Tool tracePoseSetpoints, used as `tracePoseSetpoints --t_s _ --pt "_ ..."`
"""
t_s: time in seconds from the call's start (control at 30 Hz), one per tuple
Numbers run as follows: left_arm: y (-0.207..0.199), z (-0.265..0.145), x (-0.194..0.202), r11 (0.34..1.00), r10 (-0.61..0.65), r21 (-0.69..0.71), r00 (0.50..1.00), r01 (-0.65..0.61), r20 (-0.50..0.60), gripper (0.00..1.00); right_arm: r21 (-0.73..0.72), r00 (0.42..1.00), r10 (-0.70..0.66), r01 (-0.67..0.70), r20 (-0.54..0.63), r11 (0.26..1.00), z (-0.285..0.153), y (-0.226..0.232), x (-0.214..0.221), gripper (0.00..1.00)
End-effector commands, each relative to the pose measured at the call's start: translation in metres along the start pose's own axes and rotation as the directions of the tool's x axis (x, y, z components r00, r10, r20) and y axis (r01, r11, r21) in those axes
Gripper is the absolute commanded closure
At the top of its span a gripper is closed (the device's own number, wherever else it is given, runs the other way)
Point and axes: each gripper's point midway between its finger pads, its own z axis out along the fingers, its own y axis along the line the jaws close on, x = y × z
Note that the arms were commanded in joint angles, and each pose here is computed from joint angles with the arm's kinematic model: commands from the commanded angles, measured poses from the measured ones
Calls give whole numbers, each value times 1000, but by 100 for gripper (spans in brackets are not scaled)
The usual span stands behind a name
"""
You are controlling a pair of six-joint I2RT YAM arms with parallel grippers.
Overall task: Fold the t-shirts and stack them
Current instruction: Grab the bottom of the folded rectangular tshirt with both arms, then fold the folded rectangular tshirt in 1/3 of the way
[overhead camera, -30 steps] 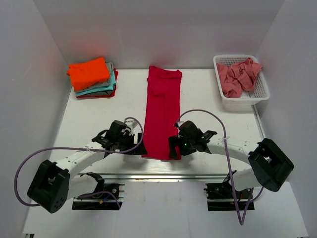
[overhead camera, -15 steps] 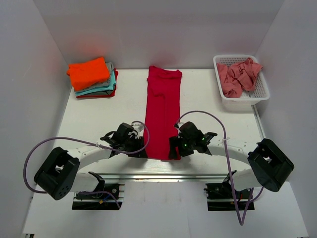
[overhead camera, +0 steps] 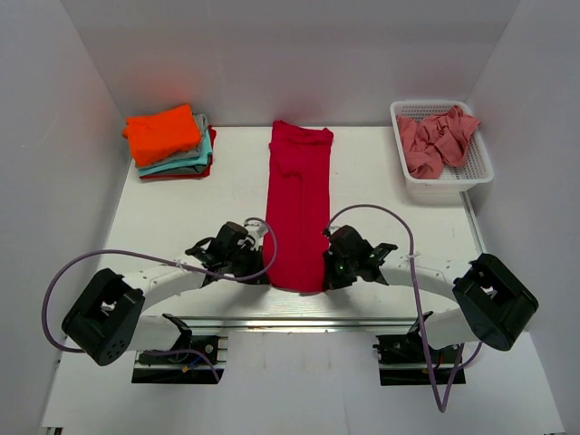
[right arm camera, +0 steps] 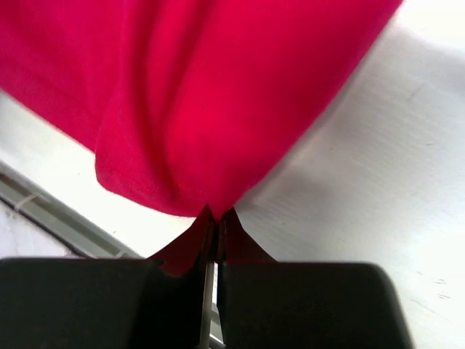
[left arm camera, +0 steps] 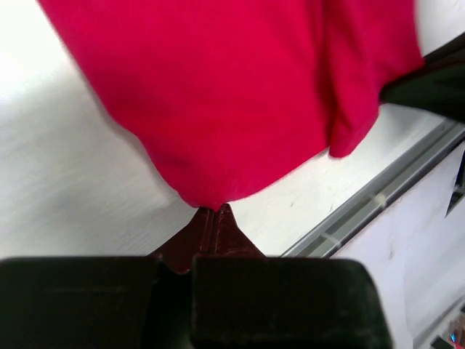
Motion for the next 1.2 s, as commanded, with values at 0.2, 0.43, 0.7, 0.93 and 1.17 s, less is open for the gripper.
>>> tracePoseSetpoints --t_s 0.2,0.43,0.7,0.93,1.17 --pt "-18 -22 -97 997 61 -59 953 -45 296 100 208 951 -49 -17 306 978 -32 -11 -98 100" --pt "-11 -14 -163 986 26 -163 917 43 398 100 352 923 -150 16 355 936 -38 -26 -161 100" --pt "12 -32 -238 933 48 -325 837 158 544 100 387 905 -127 -45 406 921 -36 -45 -227 100" --pt "27 -23 -279 920 101 -367 824 136 558 100 382 896 -130 -48 425 923 -39 -57 -264 100" --pt "32 -6 -312 932 107 -342 817 115 567 100 354 883 -116 -60 456 933 -33 -66 -290 100"
